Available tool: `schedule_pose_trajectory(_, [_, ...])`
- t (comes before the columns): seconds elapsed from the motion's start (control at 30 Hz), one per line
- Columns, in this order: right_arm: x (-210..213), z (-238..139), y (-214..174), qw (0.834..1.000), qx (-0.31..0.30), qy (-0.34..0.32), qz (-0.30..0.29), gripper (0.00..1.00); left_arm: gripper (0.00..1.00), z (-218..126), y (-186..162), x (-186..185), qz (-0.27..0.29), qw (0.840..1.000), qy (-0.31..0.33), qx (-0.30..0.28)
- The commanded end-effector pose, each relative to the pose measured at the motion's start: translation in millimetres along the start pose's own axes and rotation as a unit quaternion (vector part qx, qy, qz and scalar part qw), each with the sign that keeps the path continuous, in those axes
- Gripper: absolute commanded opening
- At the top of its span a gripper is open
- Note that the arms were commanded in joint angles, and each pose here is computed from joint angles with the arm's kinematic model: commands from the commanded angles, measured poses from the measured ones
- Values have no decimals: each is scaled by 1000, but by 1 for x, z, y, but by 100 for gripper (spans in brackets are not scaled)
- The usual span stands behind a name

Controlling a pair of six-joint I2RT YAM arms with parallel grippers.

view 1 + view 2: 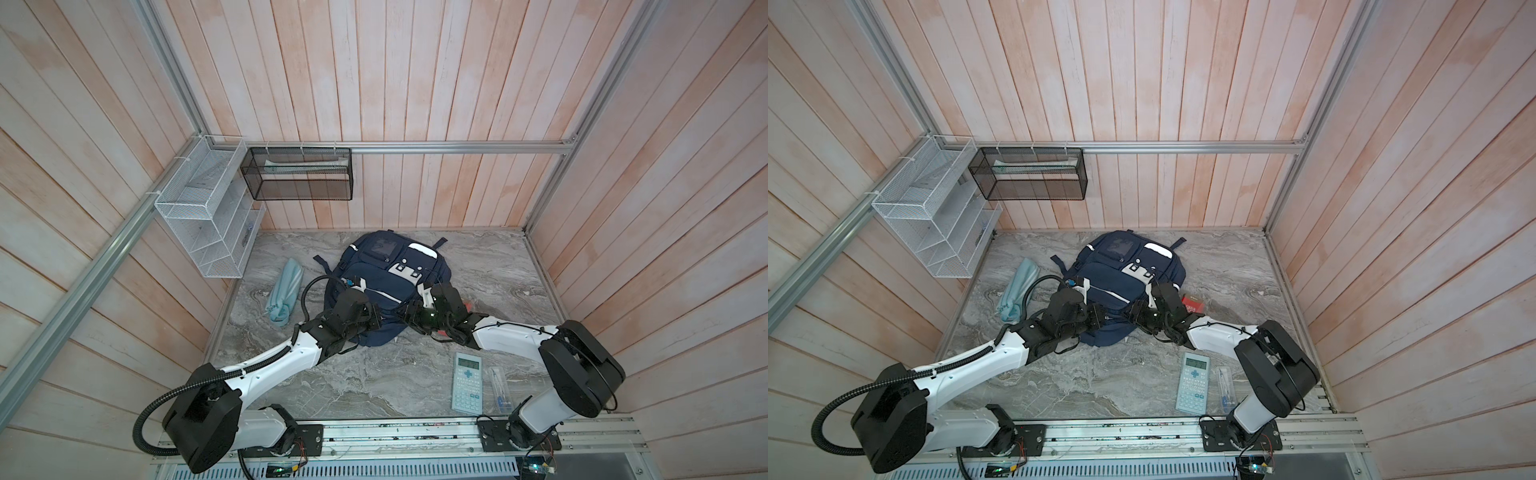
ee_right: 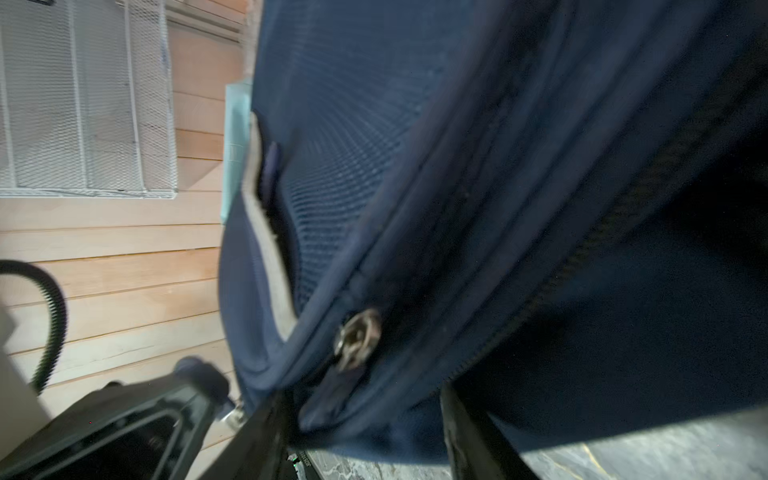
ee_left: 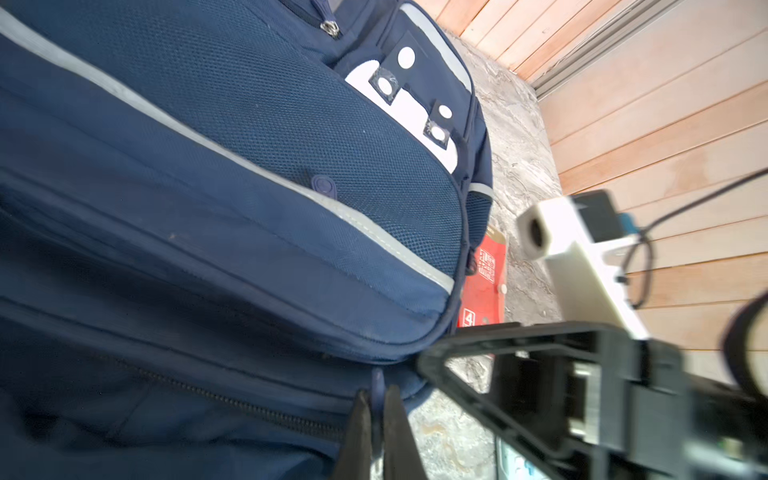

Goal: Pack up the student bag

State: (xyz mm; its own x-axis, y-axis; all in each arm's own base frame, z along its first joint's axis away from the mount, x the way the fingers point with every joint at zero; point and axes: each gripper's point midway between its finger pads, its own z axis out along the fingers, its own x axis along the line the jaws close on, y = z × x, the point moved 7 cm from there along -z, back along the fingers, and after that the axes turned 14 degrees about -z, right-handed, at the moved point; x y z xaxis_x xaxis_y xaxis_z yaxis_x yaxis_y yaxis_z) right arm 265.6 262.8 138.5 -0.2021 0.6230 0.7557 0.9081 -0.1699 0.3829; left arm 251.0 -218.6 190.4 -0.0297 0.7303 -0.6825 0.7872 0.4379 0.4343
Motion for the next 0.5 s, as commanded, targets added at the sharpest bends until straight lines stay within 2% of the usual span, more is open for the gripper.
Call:
schedule_pose_trajectory(0.0, [2,5,10,999,-45,-2,5,52,0,-11,-8,-29,-25,997,-73,11])
schedule_pose_trajectory(0.1, [-21,-9,7,997,-67,-3,29,12,0,-15,-9,-28,-27,997,-73,8])
schedule_pose_trajectory(0.17, [-36,-24,8,996,-76,-15,32,0,0,-19,-4,-21,-9,999,-45,-11])
schedule_pose_trajectory(0.23, [-43,-37,14,996,-79,-36,15,0,0,-22,5,-7,0,1000,-18,-26])
schedule_pose_trajectory(0.33, [-54,-59,26,992,-94,-82,-4,0,0,-24,19,21,-23,999,-10,-36])
schedule_pose_trajectory(0.47, [-83,-81,50,990,-93,-107,0,0,0,-33,45,54,-33,996,34,-76])
